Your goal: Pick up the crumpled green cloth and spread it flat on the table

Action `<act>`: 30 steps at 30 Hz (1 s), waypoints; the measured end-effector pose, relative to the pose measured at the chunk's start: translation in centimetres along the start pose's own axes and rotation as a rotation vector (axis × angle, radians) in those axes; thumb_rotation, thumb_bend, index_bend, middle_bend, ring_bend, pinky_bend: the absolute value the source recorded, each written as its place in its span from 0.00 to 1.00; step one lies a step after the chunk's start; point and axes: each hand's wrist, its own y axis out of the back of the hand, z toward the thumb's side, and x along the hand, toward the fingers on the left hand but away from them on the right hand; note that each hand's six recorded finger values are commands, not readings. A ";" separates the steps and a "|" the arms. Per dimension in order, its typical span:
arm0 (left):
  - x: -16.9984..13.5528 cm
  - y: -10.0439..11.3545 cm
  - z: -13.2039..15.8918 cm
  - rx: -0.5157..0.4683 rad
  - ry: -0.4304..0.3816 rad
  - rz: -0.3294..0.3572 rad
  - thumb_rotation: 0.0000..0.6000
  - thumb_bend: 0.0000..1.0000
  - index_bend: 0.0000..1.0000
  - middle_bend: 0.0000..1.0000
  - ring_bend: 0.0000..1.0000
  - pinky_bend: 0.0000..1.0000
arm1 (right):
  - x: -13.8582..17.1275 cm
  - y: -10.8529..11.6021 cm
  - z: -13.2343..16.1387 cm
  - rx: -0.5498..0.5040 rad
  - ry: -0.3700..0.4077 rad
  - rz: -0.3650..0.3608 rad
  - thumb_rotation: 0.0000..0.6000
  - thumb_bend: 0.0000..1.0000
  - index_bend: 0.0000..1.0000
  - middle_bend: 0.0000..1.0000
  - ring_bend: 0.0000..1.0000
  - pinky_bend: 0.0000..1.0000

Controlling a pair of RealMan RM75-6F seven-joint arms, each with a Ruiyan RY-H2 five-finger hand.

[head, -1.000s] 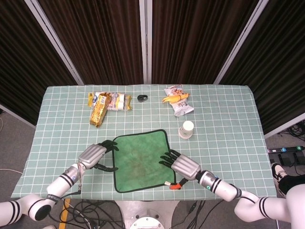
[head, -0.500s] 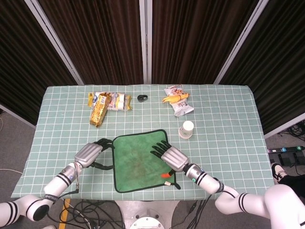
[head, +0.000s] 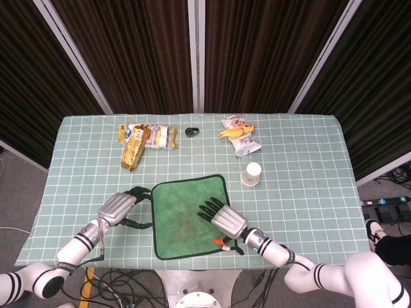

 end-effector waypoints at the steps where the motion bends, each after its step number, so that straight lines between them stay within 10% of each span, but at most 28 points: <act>1: 0.0 0.0 0.1 -0.001 -0.001 0.001 0.39 0.00 0.22 0.14 0.08 0.24 | 0.0 0.0 0.0 -0.002 -0.001 -0.001 0.57 0.00 0.10 0.03 0.00 0.00; 9: -0.2 0.9 -0.7 0.002 0.019 0.043 0.49 0.00 0.22 0.14 0.08 0.24 | 0.7 2.7 -2.0 -0.016 -0.054 -0.095 0.62 0.00 0.10 0.03 0.00 0.00; 15: -1.2 2.6 -2.9 -0.017 0.097 0.141 0.99 0.02 0.22 0.14 0.08 0.24 | 4.1 5.8 -6.2 -0.023 -0.160 -0.177 0.90 0.01 0.10 0.08 0.00 0.01; 30: -8.1 5.7 -10.2 0.017 0.405 0.449 1.00 0.09 0.22 0.14 0.08 0.24 | 21.1 8.1 -13.8 -0.100 -0.579 -0.248 1.00 0.04 0.04 0.05 0.00 0.00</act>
